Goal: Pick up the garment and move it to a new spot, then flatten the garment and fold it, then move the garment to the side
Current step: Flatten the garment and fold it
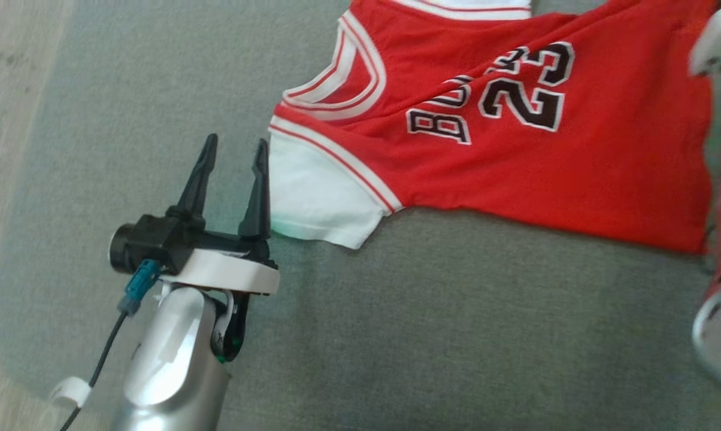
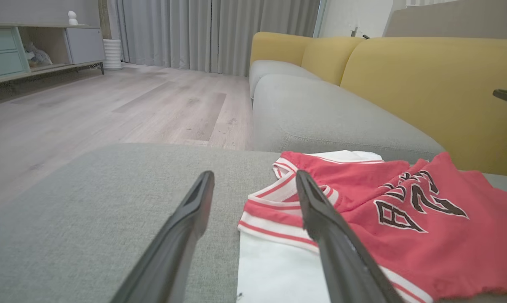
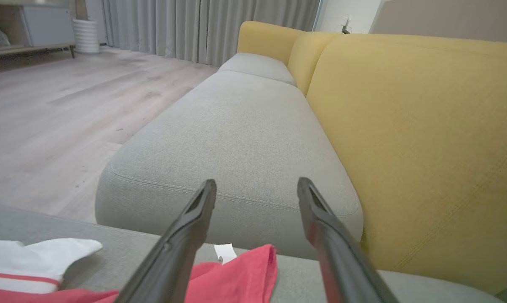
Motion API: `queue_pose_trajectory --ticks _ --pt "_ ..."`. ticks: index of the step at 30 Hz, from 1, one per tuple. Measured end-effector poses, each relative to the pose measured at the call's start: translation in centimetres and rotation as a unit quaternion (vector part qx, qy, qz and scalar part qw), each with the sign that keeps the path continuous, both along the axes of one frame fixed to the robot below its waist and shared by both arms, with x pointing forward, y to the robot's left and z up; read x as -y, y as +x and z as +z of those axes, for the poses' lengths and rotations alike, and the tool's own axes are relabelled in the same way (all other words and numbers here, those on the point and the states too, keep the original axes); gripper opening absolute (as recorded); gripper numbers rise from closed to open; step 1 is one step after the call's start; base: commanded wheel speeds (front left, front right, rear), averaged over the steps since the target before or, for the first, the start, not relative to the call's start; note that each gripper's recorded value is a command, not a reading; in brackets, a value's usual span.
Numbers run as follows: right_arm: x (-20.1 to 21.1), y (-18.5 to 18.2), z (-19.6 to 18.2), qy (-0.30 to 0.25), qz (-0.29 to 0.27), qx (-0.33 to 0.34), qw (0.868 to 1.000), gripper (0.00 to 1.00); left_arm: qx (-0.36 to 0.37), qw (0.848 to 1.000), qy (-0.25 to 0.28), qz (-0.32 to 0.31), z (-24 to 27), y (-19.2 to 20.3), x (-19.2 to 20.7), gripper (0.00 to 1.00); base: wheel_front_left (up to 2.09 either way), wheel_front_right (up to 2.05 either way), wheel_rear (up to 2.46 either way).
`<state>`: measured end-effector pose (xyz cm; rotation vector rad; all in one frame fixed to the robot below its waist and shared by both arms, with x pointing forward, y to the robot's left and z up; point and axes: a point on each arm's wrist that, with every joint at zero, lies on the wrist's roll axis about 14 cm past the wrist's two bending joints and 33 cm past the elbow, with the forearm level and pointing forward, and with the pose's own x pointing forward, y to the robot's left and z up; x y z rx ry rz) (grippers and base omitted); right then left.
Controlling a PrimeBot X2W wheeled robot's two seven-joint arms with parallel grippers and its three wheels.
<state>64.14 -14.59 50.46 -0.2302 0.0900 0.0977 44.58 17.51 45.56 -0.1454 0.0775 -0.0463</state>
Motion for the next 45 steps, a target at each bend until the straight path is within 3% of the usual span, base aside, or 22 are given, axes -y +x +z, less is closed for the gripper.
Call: queue_pose_trajectory --ticks 9,12,18,28,33,37,41,45 --pt "1.5 -4.9 2.0 0.057 -0.020 0.048 0.997 1.00 0.024 0.999 -0.003 -0.026 1.9 -0.6 2.1 1.00 0.00 0.00 0.00" --pt "2.3 -7.2 2.3 0.110 -0.029 0.062 0.992 1.00 0.025 0.999 -0.007 -0.034 2.0 -1.1 2.8 1.00 0.00 0.00 0.00" --pt "3.0 -13.5 -0.8 0.167 -0.032 0.044 0.985 1.00 0.030 0.999 -0.010 -0.043 2.4 -1.8 3.7 1.00 0.00 0.00 0.00" --pt "1.4 -21.8 -5.7 0.176 -0.009 -0.016 0.984 1.00 0.015 0.998 -0.015 -0.052 1.4 -3.5 4.5 1.00 0.00 0.00 0.00" --pt "1.3 -21.8 -6.1 0.177 -0.008 -0.023 0.984 1.00 0.007 0.999 -0.015 -0.048 0.9 -3.7 4.1 1.00 0.00 0.00 0.00" --pt "2.0 -21.7 -8.4 0.160 -0.024 -0.071 0.984 1.00 0.000 0.999 -0.013 -0.040 0.4 -3.8 3.6 1.00 0.00 0.00 0.00" --pt "3.0 -21.7 -11.4 0.166 -0.053 -0.132 0.976 1.00 -0.001 0.999 -0.011 -0.034 0.4 -3.5 3.1 1.00 0.00 0.00 0.00" --pt "1.6 -20.9 -13.4 0.175 -0.048 -0.170 0.969 1.00 -0.004 1.000 -0.009 -0.027 0.1 -3.2 2.5 1.00 0.00 0.00 0.00"
